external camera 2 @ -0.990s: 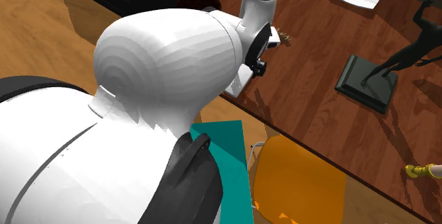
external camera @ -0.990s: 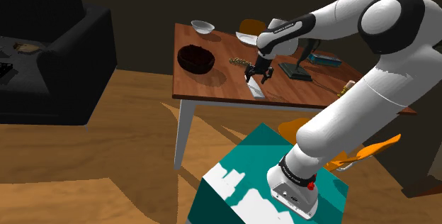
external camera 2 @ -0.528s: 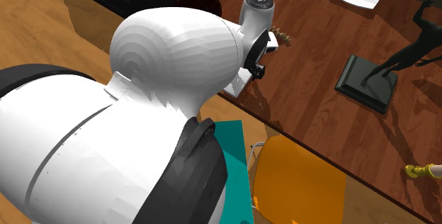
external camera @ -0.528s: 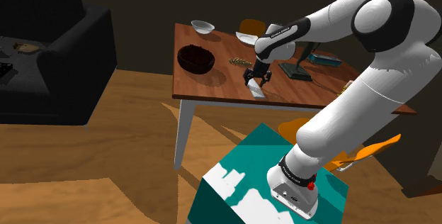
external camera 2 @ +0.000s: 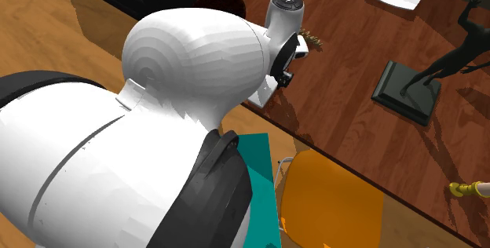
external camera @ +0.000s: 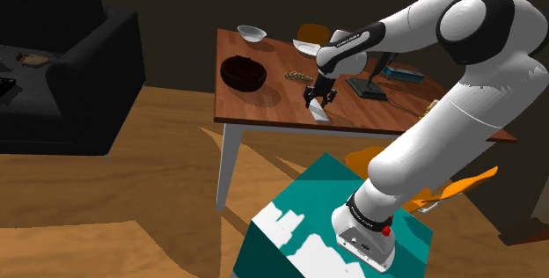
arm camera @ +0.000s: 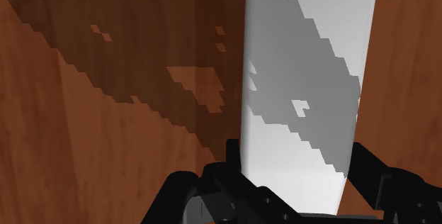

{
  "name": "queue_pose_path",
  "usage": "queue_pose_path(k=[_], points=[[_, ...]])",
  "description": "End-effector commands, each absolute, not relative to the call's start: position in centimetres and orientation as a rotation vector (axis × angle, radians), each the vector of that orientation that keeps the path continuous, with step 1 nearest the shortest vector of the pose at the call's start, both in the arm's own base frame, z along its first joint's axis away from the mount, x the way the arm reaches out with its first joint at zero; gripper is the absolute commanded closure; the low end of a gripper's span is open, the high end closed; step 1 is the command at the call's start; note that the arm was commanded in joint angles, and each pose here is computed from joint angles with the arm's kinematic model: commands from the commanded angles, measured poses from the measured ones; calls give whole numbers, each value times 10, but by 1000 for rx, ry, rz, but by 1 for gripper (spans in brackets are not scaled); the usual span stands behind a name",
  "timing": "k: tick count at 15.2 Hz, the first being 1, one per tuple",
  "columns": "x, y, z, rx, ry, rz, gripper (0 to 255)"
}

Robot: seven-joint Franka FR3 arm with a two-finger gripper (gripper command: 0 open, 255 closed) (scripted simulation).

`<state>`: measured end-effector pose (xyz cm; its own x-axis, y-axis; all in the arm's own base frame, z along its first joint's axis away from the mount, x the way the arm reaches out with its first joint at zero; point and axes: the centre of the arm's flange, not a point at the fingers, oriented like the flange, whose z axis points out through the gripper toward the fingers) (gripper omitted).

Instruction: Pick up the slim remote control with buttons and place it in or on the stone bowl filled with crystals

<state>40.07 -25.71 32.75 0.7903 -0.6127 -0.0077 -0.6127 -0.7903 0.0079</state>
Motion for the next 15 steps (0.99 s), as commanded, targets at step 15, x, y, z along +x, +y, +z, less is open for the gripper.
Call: queue_pose_path(k=[15], points=[[401,-257,375,2968,-1016,-16,255]])
